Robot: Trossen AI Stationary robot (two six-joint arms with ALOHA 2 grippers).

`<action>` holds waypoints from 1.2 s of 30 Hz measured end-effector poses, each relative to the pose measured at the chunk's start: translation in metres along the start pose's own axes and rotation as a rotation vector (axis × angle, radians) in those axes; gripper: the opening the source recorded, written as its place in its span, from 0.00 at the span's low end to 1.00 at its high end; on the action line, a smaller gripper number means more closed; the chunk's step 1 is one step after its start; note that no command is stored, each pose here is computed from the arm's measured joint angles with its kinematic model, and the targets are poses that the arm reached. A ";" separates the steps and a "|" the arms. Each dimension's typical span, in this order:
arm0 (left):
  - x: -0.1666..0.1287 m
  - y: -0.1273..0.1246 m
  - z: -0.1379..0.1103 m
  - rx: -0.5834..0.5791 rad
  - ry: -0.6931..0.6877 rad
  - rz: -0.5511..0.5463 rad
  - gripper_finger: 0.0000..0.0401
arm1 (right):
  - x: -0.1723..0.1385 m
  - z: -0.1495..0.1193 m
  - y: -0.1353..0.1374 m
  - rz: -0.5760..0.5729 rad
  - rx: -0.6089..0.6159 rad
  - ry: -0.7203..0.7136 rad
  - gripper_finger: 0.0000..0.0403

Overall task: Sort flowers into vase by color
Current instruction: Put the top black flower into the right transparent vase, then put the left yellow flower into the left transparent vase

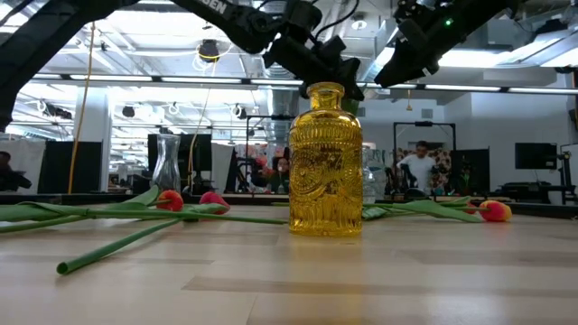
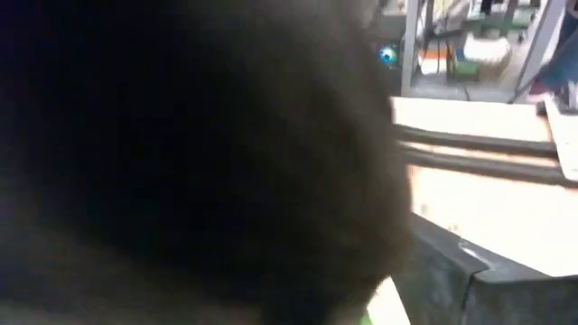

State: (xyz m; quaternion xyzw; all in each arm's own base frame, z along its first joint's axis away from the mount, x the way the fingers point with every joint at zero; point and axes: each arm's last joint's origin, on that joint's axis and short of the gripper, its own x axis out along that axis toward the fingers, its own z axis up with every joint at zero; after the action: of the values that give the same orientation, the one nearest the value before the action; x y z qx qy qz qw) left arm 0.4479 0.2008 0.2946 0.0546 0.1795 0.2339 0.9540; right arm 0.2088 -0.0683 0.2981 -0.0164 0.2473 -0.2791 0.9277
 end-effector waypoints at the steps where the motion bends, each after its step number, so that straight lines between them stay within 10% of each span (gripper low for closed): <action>1: -0.002 0.001 0.004 0.006 0.011 -0.002 0.56 | 0.000 0.000 0.000 0.000 0.000 0.000 0.58; 36: -0.058 0.019 0.077 0.029 0.188 -0.032 0.61 | 0.000 -0.001 0.000 0.000 -0.003 0.008 0.58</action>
State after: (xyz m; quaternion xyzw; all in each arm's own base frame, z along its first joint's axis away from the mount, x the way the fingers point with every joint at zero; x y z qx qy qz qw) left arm 0.4200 0.1885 0.3879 0.0435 0.2724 0.2202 0.9356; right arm 0.2084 -0.0682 0.2975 -0.0165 0.2513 -0.2788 0.9267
